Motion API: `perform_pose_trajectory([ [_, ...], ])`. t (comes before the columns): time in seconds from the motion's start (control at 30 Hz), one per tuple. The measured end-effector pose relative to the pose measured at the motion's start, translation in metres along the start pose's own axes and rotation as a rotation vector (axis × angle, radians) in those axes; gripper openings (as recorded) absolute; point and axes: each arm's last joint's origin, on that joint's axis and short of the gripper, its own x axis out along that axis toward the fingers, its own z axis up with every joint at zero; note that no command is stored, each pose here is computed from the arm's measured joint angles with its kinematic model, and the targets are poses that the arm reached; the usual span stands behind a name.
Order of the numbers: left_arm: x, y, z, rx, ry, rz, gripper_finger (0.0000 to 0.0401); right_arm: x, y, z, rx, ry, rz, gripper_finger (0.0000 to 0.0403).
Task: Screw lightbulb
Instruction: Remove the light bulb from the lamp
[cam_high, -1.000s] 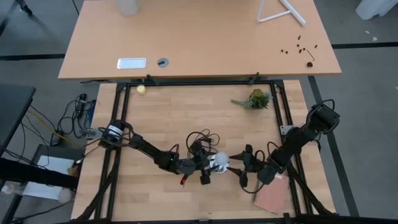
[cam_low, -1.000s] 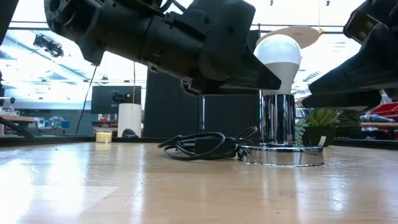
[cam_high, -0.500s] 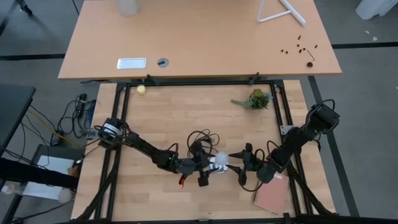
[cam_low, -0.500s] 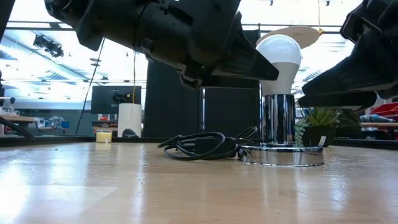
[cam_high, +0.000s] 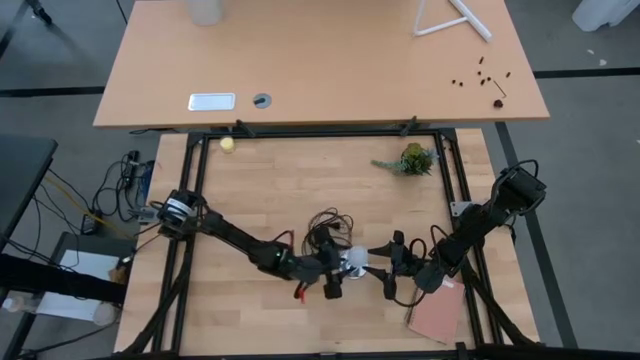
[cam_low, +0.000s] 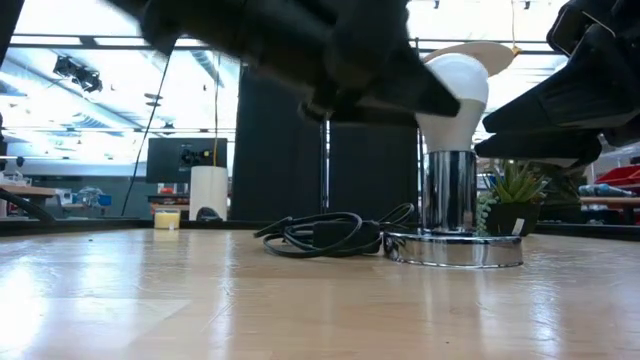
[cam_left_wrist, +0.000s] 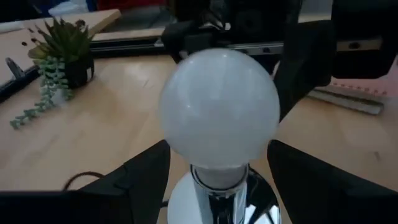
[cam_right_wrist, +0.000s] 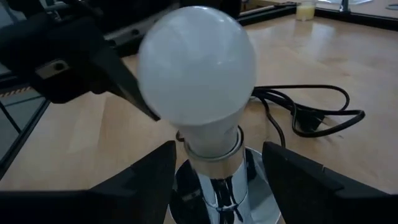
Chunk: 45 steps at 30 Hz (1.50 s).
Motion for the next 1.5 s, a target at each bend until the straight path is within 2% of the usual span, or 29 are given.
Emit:
perform_pose_trajectory([
  [0.2,0.003,-0.005,0.032,0.134,0.197,0.022,0.0273,0.000,0.000,0.000,0.000,0.001,0.001,0.0245],
  [0.43,0.000,-0.008,0.064,0.253,0.269,-0.061,0.0273,0.000,0.000,0.000,0.003,0.005,0.007,0.0243],
  [0.6,-0.001,0.000,0.083,0.307,0.342,-0.100,0.0273,0.003,-0.002,0.001,0.007,0.002,-0.007,0.0242],
  [0.83,0.001,0.011,0.081,0.309,0.415,-0.078,0.0273,0.007,-0.005,0.003,0.013,0.008,-0.012,0.0242],
  [1.17,-0.002,0.013,0.079,0.410,0.427,0.023,0.0273,0.010,-0.006,0.003,0.015,0.019,-0.004,0.0242],
  [1.37,-0.005,0.010,0.077,0.344,0.439,0.054,0.0273,0.010,-0.006,0.003,0.015,0.021,-0.003,0.0241],
  [1.5,-0.016,-0.006,0.073,0.321,0.440,0.047,0.0273,0.010,-0.007,0.003,0.007,0.026,-0.006,0.0240],
])
